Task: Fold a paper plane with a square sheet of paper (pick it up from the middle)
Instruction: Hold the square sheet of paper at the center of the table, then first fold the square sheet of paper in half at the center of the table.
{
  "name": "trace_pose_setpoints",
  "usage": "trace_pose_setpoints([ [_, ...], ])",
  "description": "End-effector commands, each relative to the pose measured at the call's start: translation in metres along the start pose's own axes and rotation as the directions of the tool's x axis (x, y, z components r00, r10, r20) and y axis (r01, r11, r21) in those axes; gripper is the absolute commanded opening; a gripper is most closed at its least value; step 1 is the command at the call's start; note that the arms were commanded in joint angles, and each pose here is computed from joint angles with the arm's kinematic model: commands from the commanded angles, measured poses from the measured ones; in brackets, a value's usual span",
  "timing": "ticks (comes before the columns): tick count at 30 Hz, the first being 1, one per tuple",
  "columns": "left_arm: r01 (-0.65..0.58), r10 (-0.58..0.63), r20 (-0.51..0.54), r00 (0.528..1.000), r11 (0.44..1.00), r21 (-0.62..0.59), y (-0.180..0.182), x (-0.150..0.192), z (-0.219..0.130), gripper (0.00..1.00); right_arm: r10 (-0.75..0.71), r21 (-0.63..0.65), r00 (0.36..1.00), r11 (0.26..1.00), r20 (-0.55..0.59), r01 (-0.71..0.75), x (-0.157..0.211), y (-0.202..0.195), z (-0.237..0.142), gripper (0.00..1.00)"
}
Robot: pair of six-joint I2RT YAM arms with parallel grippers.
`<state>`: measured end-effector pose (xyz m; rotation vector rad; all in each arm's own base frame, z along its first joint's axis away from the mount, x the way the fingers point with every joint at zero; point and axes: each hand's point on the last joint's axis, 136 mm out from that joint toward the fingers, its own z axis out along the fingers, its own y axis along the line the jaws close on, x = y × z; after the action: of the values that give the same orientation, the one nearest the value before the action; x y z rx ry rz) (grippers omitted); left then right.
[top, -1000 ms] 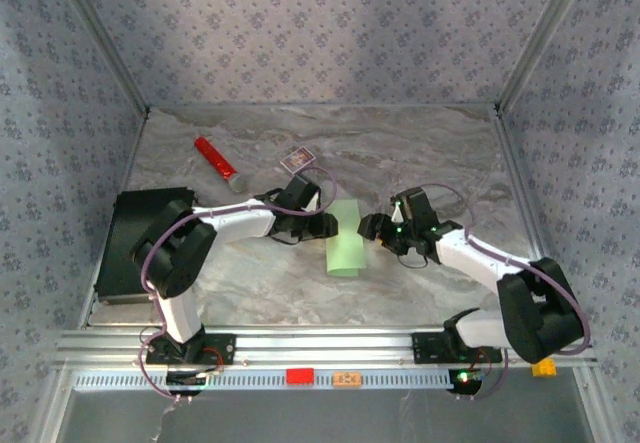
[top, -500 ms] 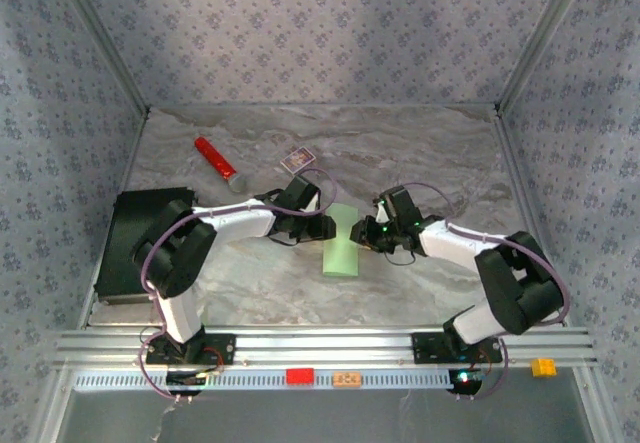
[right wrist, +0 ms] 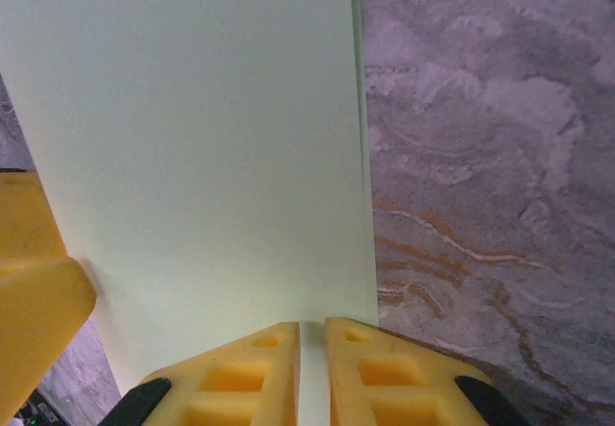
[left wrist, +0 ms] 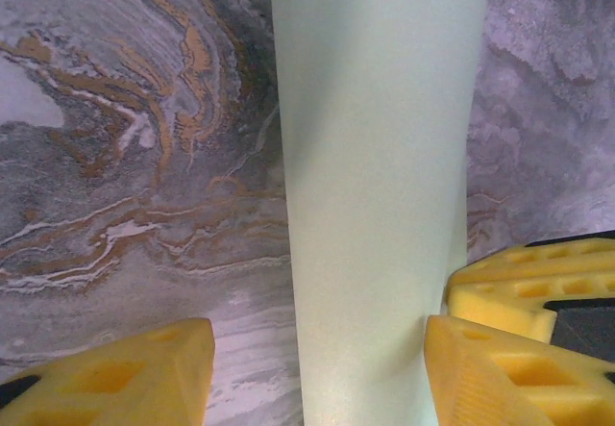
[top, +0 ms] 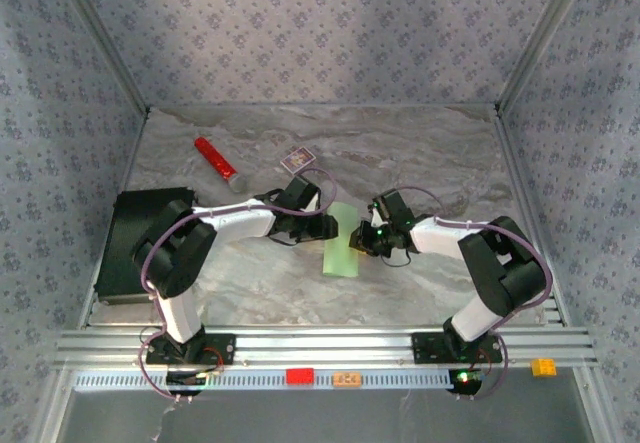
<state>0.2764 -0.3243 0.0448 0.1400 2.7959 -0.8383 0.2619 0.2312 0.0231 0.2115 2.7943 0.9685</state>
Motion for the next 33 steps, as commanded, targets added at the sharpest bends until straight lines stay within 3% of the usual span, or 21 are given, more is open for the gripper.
trace_pose_setpoints([
  [1, -0.006, 0.005, 0.018, 1.000, 0.996, 0.084, -0.019, -0.009, -0.007, 0.62, -0.025, -0.010, 1.000, 1.000, -0.002, 0.025, -0.005, 0.005, 0.000, 0.17],
  [7, 0.004, -0.003, -0.008, 1.000, 0.995, 0.103, -0.021, -0.006, 0.000, 0.64, -0.021, -0.008, 1.000, 1.000, -0.001, 0.021, -0.005, 0.003, 0.001, 0.17],
  [17, 0.019, -0.018, -0.034, 0.999, 0.999, 0.026, -0.003, -0.001, 0.010, 0.63, -0.025, -0.020, 1.000, 0.999, 0.000, 0.025, -0.005, 0.005, 0.001, 0.18],
  [26, 0.017, -0.016, -0.054, 0.998, 0.999, 0.028, -0.002, 0.003, 0.016, 0.50, -0.027, -0.055, 1.000, 0.998, 0.016, 0.028, -0.009, 0.015, -0.005, 0.20],
  [29, 0.025, -0.026, -0.052, 0.998, 1.000, -0.017, 0.006, 0.004, 0.017, 0.47, -0.037, -0.063, 0.997, 0.997, 0.065, 0.041, -0.017, 0.023, -0.022, 0.22],
  [33, 0.033, -0.035, -0.048, 0.998, 0.999, -0.040, 0.011, 0.003, 0.018, 0.45, -0.018, 0.013, 0.986, 1.000, 0.164, 0.017, -0.028, 0.008, -0.055, 0.34],
])
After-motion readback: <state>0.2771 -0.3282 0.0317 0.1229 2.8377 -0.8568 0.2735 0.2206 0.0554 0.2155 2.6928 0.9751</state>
